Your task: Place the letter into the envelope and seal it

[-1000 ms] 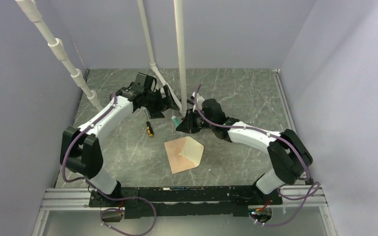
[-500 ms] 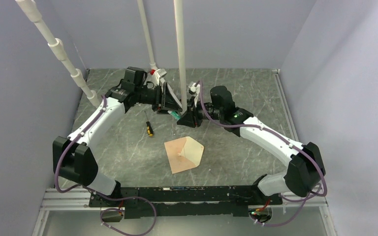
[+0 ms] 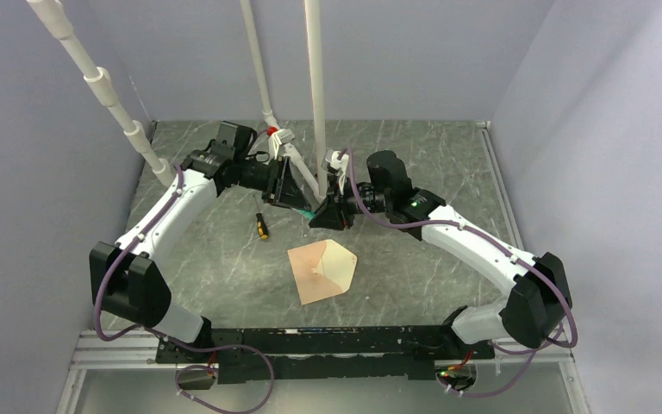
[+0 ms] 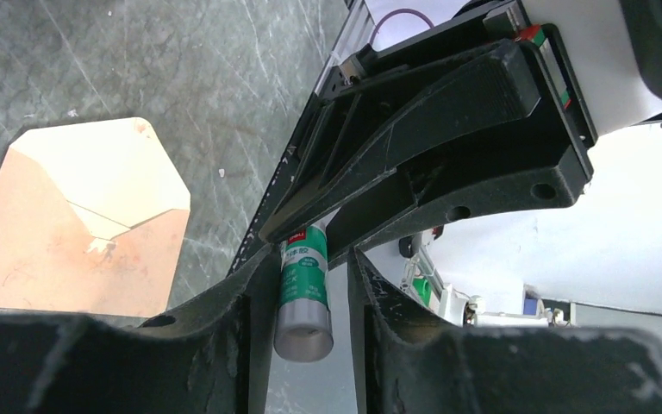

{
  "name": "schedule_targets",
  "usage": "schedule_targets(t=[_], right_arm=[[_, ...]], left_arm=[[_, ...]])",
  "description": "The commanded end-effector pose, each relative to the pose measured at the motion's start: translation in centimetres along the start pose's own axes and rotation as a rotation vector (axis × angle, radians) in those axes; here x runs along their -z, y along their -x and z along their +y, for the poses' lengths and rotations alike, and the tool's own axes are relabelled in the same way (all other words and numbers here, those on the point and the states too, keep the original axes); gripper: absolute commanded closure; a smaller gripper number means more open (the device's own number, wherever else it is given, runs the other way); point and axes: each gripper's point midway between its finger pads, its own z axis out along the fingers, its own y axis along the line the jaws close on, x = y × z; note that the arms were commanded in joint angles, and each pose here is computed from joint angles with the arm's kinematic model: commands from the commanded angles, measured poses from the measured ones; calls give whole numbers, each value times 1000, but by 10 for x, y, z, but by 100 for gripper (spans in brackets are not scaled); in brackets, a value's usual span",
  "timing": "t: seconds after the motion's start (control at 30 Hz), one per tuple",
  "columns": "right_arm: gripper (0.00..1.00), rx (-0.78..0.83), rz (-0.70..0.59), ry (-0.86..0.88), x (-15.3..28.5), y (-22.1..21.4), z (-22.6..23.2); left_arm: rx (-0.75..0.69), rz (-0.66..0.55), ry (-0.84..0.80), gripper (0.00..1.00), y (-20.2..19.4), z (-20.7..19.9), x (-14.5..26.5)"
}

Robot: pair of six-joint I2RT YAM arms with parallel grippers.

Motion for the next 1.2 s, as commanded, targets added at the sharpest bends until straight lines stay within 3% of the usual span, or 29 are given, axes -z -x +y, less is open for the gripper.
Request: schedule_targets(t=[0.0,0.2,0.53,0.67,0.8,0.9,0.97,1.03,1.1,1.17], right_arm=[[100,49,-5,-64,5,11,-15],[100,54,-6,-62,8,13,-14],[100,55,-3,-26,7,13,-9],[100,65,4,16,4,12,-5],[100,64,-8,13,4,14,-6],[99,35,-38,-6,7,23,-9],[69,-45,-81,-6,14,31,-11],[46,-119,-170,18,28,43,-13],[33,-228,-291,43,48,62,-8],[27,-300,-400,34,67,80,-10]], left_arm=[[-64,65,-103,61,-15,-38,11],[-67,66,-86,53,-15,-33,10],[-75,68,-53,63,-17,-24,9],[-56,71,-78,72,-15,-25,7],[-100,69,-75,97,-17,-30,11],[-153,30,-16,97,-13,-31,15],[-183,-15,7,98,-4,-33,17],[-184,-62,18,97,4,-36,18],[-190,-110,10,98,13,-45,20],[-193,-148,-20,98,22,-58,22]])
